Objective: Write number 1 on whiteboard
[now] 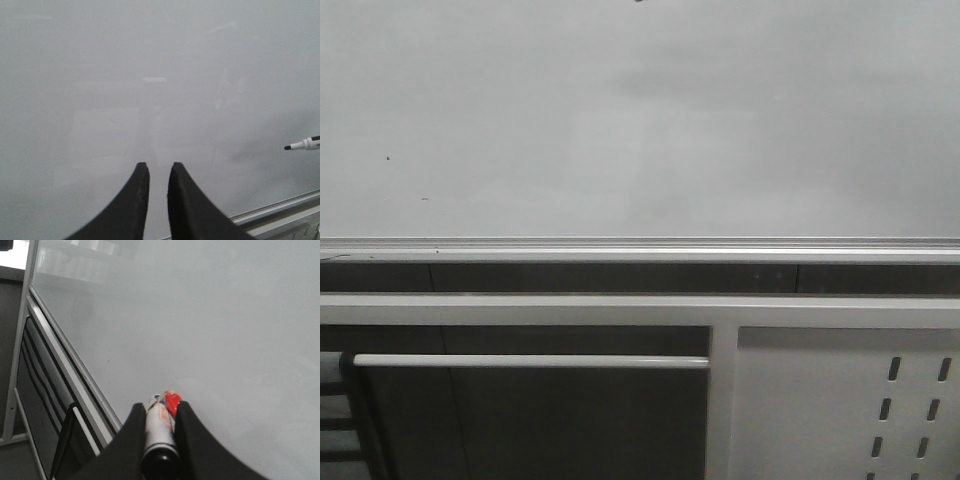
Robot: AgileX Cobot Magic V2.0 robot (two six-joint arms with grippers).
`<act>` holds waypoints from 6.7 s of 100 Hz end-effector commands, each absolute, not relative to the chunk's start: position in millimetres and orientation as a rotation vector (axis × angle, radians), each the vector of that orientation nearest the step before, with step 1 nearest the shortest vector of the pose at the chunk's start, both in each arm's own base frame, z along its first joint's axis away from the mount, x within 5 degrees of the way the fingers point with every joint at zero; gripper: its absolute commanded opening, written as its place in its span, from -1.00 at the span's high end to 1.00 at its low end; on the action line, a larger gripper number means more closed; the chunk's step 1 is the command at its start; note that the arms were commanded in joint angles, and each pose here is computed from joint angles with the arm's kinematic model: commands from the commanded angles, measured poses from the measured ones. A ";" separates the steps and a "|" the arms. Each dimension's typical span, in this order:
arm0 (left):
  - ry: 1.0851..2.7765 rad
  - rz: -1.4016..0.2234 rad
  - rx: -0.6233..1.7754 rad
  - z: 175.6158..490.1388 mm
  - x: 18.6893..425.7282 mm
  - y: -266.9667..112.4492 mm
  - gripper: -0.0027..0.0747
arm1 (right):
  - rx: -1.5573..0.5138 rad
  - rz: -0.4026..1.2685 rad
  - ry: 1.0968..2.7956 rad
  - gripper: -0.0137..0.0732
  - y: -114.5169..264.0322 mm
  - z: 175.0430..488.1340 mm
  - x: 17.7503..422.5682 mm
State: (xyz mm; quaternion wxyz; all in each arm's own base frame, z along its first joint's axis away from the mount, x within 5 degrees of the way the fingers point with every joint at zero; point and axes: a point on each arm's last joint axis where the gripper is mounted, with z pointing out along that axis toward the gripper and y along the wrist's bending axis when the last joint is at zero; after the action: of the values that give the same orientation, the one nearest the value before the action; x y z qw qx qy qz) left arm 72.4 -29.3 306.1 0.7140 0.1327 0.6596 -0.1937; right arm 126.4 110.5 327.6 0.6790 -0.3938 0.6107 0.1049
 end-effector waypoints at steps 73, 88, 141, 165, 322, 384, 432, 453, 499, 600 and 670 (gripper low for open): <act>1.403 -0.429 0.336 317.5 70.6 -31.4 0.74 | -0.755 0.324 1.297 0.80 109.2 346.8 124.4; 1.403 -0.429 0.336 317.5 70.6 -31.4 0.74 | -0.743 0.334 1.304 0.80 109.0 346.9 124.6; 1.404 -0.425 0.332 317.5 70.8 -31.0 0.74 | -0.712 0.365 1.316 0.80 105.5 349.3 120.3; 1.404 -0.425 0.332 317.5 70.8 -31.0 0.74 | -0.819 0.259 1.190 0.80 106.7 353.9 116.4; 1.478 -0.354 0.260 301.0 76.6 -25.3 0.98 | -1.020 0.143 1.147 0.80 127.1 325.0 132.3; 1.527 -0.338 0.281 283.4 78.2 -27.4 0.98 | -0.954 0.185 1.246 0.80 124.7 321.2 137.3; 1.527 -0.338 0.281 283.4 78.2 -27.4 0.98 | -0.962 0.184 1.167 0.80 136.9 318.0 146.9; 1.527 -0.338 0.281 283.4 78.2 -27.4 0.98 | -0.971 0.129 1.089 0.80 136.8 322.7 146.5; 1.527 -0.338 0.281 283.4 78.2 -27.4 0.98 | -0.896 0.051 1.120 0.80 130.0 324.9 152.5; 1.527 -0.338 0.281 283.4 78.2 -27.4 0.98 | -0.811 0.001 1.199 0.80 127.2 314.1 174.0; 1.527 -0.338 0.281 283.4 78.2 -27.4 0.98 | -0.824 -0.002 1.218 0.80 131.5 306.9 179.8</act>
State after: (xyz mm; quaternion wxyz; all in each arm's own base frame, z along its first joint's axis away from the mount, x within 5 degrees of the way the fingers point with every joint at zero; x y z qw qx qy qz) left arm 78.3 -26.4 275.1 0.6953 0.1280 0.6926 -0.1431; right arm 178.1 133.1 285.9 0.6906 -0.4091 0.5964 0.0071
